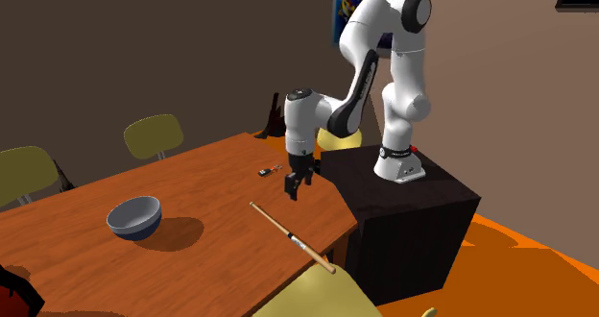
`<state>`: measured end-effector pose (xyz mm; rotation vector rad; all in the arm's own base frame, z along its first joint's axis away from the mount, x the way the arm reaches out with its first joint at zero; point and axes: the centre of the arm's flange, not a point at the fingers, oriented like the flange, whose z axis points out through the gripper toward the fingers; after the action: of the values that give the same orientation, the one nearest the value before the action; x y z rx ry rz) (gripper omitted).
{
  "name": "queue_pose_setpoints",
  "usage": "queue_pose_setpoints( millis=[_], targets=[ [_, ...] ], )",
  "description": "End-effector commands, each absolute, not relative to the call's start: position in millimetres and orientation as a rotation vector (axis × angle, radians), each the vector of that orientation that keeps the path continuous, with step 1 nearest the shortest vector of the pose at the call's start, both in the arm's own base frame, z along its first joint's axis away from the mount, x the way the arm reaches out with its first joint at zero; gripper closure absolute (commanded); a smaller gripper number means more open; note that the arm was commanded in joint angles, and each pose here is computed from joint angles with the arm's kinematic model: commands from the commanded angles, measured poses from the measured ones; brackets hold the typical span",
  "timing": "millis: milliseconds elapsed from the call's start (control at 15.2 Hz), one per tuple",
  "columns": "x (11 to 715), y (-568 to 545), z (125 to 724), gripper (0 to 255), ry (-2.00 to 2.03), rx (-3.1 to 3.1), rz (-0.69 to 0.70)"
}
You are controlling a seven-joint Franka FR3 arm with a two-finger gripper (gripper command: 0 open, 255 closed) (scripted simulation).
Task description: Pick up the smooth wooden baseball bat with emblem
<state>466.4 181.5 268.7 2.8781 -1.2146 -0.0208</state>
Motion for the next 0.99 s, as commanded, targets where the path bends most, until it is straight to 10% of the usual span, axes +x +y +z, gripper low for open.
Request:
queue_pose_setpoints(
  millis=[0,924],
  targets=[
    [474.8,190.7,244.2,0,-1.291,2.847,-0.027],
    [525.4,206.4,126.3,0,-1.556,2.716,-0.052]
  ],
)
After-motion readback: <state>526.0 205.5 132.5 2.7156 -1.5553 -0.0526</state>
